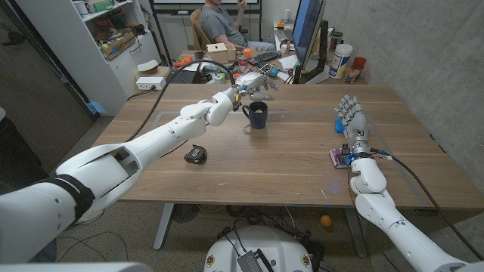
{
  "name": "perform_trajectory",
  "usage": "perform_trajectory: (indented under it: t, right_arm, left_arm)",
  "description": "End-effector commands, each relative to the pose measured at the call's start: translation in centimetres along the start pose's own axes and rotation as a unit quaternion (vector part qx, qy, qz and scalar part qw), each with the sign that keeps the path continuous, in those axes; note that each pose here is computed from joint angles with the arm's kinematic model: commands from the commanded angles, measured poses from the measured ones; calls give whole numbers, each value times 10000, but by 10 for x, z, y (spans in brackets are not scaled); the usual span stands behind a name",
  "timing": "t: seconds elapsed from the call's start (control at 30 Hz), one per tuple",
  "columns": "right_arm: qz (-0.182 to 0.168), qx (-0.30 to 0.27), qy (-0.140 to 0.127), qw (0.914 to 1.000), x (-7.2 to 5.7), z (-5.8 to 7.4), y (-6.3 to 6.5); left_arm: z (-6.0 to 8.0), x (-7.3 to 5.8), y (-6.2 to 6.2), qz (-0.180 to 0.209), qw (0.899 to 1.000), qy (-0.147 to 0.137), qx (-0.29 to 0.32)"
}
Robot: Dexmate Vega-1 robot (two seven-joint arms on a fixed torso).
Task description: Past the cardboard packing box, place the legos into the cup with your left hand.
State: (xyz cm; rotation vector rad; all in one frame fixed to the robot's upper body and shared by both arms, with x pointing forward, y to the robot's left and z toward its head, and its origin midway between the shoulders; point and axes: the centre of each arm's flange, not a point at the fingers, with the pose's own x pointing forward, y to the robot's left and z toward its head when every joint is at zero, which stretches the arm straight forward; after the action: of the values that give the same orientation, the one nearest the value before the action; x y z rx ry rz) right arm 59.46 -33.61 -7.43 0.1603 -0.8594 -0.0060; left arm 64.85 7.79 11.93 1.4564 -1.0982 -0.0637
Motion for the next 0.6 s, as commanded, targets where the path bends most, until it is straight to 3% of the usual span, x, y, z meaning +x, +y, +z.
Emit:
perform_trajectory:
  t: [0.03,0.6]
  right_arm:
    - [31,-31,14,10000,-1,2,1]
    - [42,-44,34,10000,-6,4,3]
  left_arm:
    - [-8,-3,13,-51,9998,186,-2]
    - [-13,-7,34,139,9993,353,-8]
